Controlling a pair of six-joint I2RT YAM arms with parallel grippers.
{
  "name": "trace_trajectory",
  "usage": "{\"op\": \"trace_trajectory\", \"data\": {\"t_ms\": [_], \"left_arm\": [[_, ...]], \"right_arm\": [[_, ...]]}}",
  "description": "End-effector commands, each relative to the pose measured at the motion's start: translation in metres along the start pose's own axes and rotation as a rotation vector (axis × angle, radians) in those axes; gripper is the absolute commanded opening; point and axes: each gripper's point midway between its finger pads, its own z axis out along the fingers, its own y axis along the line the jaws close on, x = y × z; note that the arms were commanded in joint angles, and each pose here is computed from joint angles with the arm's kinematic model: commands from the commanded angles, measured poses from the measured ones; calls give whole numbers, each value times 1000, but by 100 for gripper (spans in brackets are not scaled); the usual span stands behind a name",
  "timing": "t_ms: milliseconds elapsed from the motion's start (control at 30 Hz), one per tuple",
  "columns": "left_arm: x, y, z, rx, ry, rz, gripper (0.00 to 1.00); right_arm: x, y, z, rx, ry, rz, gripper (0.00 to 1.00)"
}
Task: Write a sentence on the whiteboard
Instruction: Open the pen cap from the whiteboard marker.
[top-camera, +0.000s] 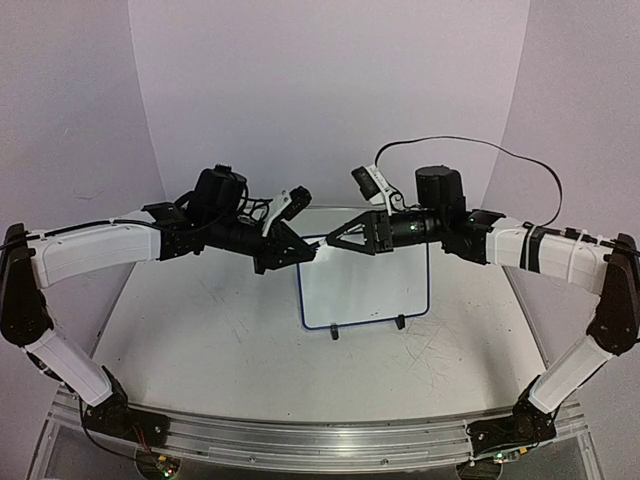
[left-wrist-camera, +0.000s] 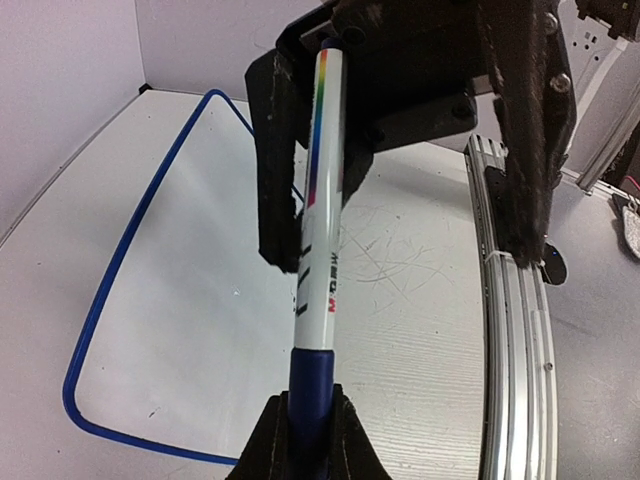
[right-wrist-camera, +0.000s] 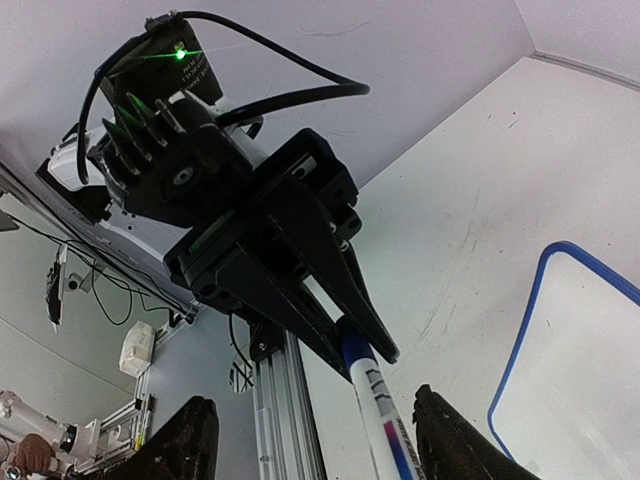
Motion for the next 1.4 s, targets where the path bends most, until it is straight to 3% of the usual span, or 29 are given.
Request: {"op": "trace_trajectory", "data": {"t_ms": [0,467,867,1100,1367], "left_arm": [[-25,-13,-17,17,-47,61,0],[-16,-17,-10,59,-17,55,0],[-15,-19,-9,74,-10,51,0],[-12,-19,-8,83,1,48,0],[-10,-20,-9,84,8,44,0]], "right_arm": [[-14,14,-5,-36,-1,-65,68],[1,6,8,-86,65,-21,55],[11,-1,18,-135,115,2,17],[14,-2,21,-148,128,8,30],[16,-2,21,-157,138,24,17]]}}
